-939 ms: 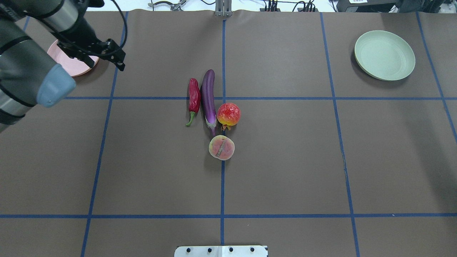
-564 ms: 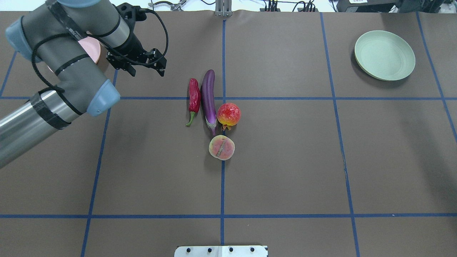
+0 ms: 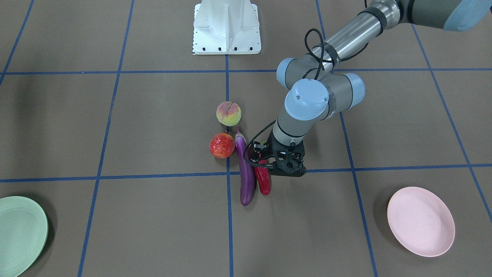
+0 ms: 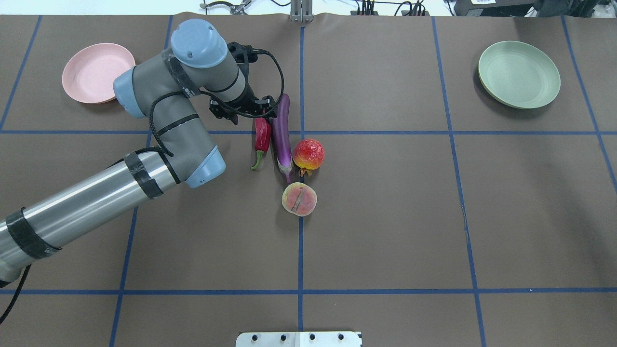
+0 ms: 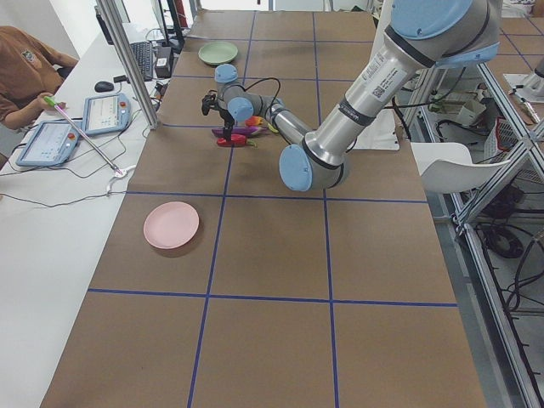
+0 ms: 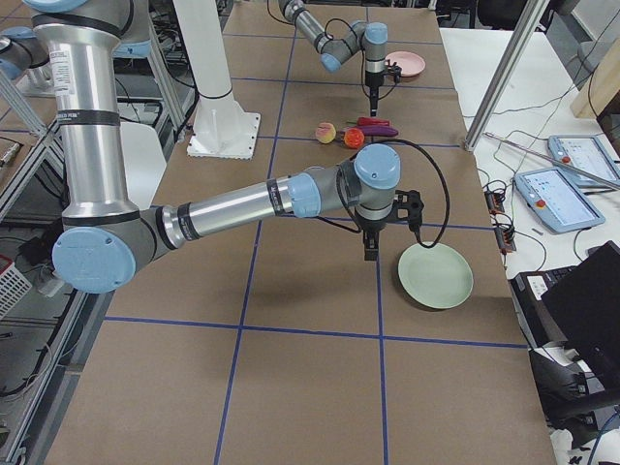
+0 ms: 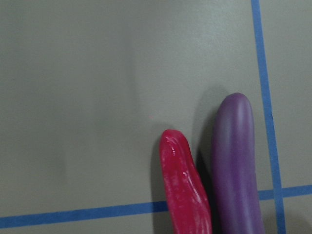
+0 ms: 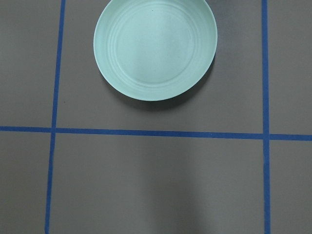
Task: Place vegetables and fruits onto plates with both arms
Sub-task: 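Reach the left gripper down to the red chili pepper and grasp it, then carry the chili to the pink plate while the right gripper reaches for the pomegranate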
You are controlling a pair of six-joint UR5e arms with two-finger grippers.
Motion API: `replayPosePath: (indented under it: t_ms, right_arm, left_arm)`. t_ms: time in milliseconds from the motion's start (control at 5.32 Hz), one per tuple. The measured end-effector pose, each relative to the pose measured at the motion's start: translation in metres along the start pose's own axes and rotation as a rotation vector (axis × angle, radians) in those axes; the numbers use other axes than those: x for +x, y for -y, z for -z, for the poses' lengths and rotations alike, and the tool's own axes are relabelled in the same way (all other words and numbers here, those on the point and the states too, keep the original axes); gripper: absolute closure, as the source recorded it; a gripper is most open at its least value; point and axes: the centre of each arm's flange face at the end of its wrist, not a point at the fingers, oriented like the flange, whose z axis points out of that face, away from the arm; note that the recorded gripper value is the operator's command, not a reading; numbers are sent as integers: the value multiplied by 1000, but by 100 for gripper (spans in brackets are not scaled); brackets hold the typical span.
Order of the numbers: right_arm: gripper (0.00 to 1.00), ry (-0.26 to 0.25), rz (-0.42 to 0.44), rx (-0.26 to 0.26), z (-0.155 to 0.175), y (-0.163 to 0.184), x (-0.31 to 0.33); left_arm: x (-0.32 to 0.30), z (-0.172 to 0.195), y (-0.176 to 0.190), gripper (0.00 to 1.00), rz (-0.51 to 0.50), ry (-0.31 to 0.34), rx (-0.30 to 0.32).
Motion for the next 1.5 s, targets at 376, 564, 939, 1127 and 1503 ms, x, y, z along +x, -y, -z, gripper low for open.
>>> replayPosePath:
  t_ms: [376, 564, 939, 1127, 1503]
  right_arm:
    - [0, 12, -19, 5, 1, 13, -28]
    - [0, 17, -19, 10, 3, 17, -37]
    - [0, 23, -21, 14, 5, 19, -43]
    - [0, 25, -21, 13, 5, 19, -45]
    - [0, 37, -42, 8, 2, 23, -76]
  left_arm:
    - [-6, -21, 0, 25, -1, 0, -3]
    - [-6, -29, -2, 26, -6, -5, -5]
    - [0, -31, -5, 33, -6, -13, -7]
    - [3, -34, -9, 47, -10, -13, -14]
    - [6, -43, -19, 100, -19, -10, -30]
